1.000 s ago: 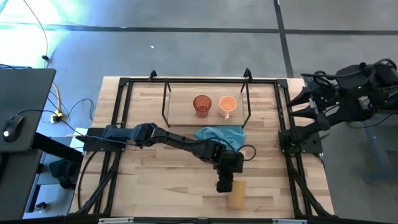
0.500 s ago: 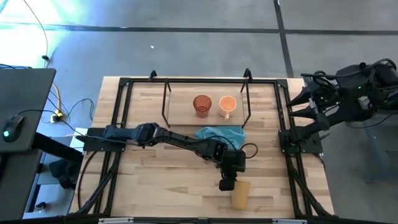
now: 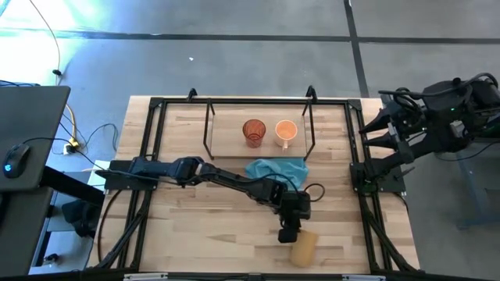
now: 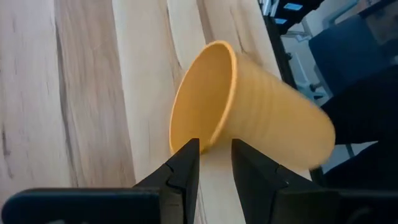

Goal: Stack small to large cups/mugs on shelf
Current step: Put the yellow cup on the shelf

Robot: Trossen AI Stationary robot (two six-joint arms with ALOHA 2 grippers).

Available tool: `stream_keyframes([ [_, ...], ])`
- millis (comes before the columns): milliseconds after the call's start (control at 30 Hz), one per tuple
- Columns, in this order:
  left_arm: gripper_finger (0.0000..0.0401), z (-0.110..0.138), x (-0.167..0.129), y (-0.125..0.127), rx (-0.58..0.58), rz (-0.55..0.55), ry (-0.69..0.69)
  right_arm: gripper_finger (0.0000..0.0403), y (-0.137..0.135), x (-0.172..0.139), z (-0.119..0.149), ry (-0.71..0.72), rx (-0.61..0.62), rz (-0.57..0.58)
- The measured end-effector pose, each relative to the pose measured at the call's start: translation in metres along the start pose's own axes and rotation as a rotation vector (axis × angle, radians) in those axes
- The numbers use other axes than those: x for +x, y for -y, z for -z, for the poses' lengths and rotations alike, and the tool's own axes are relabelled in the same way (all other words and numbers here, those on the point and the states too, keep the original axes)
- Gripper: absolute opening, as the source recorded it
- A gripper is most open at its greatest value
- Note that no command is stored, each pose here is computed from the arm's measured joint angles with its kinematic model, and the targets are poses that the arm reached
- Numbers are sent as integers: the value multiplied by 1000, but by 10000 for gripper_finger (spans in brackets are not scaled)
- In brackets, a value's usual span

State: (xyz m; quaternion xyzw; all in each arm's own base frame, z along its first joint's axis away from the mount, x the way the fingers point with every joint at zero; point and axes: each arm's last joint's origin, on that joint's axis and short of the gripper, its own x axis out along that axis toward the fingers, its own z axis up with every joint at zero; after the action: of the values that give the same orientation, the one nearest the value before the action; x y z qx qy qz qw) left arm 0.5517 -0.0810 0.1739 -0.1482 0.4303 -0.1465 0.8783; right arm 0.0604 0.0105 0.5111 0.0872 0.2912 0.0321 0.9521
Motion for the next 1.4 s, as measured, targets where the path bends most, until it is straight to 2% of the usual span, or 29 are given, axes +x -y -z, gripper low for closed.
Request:
stream_keyframes([
  [500,83,-1,4,-2,13,8,19,161,0,0,0,-4,8,-1],
  [633,83,-1,2,-8,-15,-8,13,161,0,0,5,-58,89,-16],
  [733,83,1,1,-12,-36,-11,-13,161,-2,7,11,-124,168,-102],
  [1067,83,15,-4,-25,-76,-53,-170,161,-3,68,51,-504,442,-242],
  [1400,83,23,-8,-28,-115,-27,-266,161,-13,152,93,-593,578,-533],
])
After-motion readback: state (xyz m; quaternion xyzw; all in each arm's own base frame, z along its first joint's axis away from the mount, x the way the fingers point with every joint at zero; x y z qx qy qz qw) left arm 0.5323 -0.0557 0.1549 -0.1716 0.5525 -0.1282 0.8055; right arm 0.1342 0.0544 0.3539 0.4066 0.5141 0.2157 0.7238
